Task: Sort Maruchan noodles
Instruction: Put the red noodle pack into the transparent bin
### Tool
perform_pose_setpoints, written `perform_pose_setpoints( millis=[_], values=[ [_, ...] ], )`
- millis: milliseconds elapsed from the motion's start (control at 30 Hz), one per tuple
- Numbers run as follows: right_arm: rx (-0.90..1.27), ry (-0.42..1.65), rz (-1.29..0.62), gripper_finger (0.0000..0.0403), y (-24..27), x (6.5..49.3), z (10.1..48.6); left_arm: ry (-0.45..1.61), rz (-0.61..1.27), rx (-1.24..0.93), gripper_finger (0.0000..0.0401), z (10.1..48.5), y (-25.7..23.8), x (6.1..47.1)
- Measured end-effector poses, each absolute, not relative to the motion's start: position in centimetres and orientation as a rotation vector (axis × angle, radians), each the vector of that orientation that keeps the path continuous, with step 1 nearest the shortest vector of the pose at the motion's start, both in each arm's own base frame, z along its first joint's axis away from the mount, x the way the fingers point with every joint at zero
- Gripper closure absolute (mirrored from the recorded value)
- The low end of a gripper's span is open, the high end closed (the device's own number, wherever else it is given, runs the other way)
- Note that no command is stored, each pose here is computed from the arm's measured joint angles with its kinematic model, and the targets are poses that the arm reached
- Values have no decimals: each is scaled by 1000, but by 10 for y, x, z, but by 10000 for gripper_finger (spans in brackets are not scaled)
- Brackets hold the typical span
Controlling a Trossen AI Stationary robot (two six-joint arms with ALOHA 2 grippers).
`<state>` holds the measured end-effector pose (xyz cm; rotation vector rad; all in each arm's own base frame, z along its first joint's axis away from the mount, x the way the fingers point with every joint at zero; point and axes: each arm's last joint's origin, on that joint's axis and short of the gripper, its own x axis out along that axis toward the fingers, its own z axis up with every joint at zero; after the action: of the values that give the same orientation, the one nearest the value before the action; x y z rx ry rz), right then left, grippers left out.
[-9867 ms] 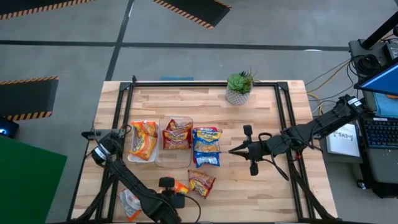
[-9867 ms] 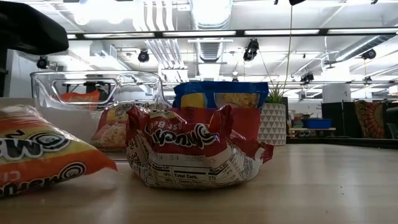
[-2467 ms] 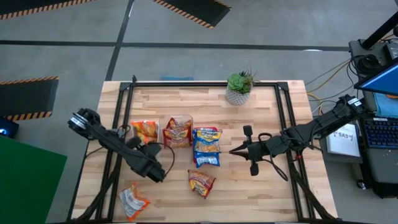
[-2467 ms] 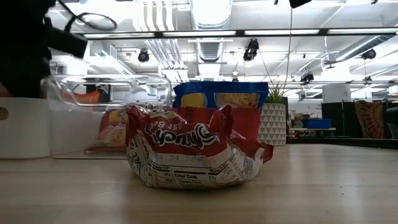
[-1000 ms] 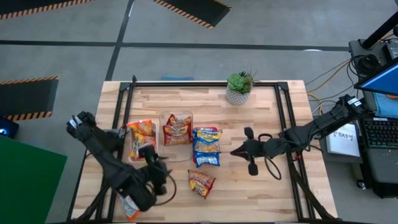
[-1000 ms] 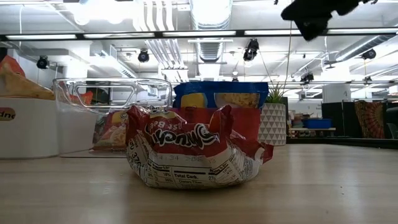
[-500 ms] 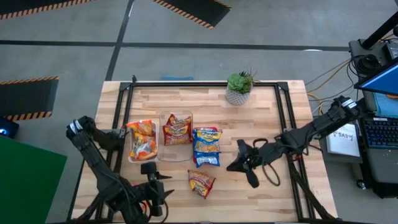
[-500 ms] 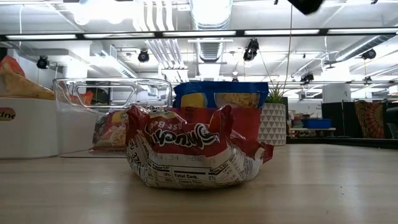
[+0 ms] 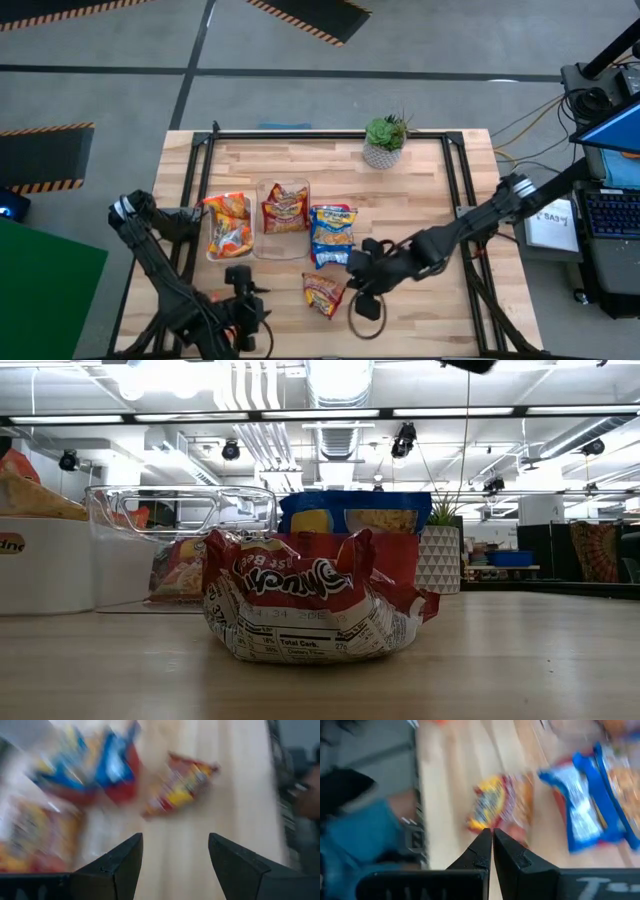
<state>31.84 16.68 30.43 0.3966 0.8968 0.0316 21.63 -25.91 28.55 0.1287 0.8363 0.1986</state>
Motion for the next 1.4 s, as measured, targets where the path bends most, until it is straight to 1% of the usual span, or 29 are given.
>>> perform_pose_setpoints(
  millis=[167,300,400,500,633,833,900,1000,1100,1200,1300,1400],
  values=[
    [351,1091,-70,394,177,325,284,1026,197,-68,193,273,-265,211],
    [341,1140,-91,392,188,333,264,1092,219,-53,193,257,-271,213],
    [342,1176,-89,377,196,340,250,1097,222,9,193,249,-273,216],
    [351,1179,-79,346,206,348,241,1064,236,72,193,246,-273,218],
    [323,1148,-88,288,221,360,230,983,276,129,193,246,-272,219],
    [193,1075,-156,200,239,381,211,922,312,131,193,247,-272,221],
    [162,1048,-194,178,242,389,204,921,318,122,193,244,-273,221],
    [115,1036,-225,155,247,399,191,920,332,104,193,240,-276,221],
    [81,1034,-217,145,256,408,179,920,339,94,193,232,-282,219],
    [64,1020,-226,143,264,416,170,924,340,102,193,221,-289,218],
    [47,993,-264,150,266,423,162,919,351,120,193,211,-294,218],
    [36,987,-337,165,263,427,152,915,362,139,193,203,-297,220]
  ],
)
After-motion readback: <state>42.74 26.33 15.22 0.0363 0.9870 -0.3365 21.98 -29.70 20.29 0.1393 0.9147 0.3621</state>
